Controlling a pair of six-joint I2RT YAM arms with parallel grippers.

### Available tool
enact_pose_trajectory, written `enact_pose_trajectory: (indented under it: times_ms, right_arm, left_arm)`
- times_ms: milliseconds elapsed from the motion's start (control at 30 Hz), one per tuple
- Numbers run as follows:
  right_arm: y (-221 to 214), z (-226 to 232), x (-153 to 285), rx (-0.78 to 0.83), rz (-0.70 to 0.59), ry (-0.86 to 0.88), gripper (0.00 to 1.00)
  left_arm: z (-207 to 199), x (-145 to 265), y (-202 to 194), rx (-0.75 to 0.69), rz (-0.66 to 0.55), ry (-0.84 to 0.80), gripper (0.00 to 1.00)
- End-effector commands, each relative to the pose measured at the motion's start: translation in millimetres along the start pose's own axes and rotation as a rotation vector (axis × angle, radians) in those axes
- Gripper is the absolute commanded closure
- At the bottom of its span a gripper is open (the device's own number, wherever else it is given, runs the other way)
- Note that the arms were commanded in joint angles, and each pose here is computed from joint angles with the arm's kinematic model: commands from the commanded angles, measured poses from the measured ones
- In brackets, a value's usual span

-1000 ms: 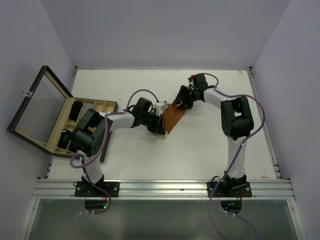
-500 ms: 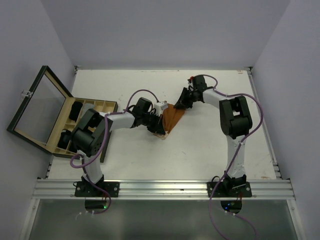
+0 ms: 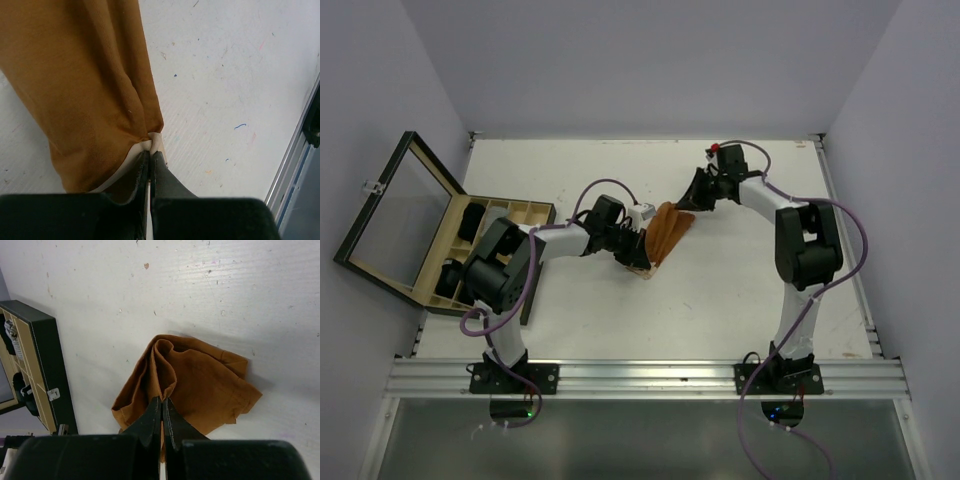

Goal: Roll the underwear
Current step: Fold the underwear

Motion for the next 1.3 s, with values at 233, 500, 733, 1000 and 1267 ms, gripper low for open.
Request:
enact_pose_trajectory:
  times_ms: [233,500,733,1000,1267]
  right_arm:
    - [-12.7,-40.2,-4.0,0.031,0.028,-0.155,1.00]
    - [-3.2,-47.9,-20.5,0.062,0.019,-0.166,0.96]
    - [29.0,-24.9,12.6,0.085,-0.081,-0.091,0.67]
    - [35.9,4.7,31.1,0.036,-0.090,0.055,0.52]
    - [22.7,7.9,16.0,-0.065,-0.007,0.105,0.52]
  left_arm:
    - [20.3,-9.9,-57.3,0.079,0.220,0.171,1.00]
    - [21.7,-12.7,-58.5,0.089,0.230,0.165,1.00]
    - [21.8,-12.9,-61.1,0.092,0.237,0.162,1.00]
    - [20.5,-14.9,-61.0,0.089,0.239,0.156,1.00]
    - [20.4,-15.0,-60.8,0.088,0.237,0.154,1.00]
Point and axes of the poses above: each gripper's point midway between its finger pads, its own x axis back along the fingers, its own z axis along the line the jaws close on, y = z × x, the point moved 10 cm from there along x, back along the fingers, and after that the axes turned 7 degrees about -x, right-handed, at the moved point
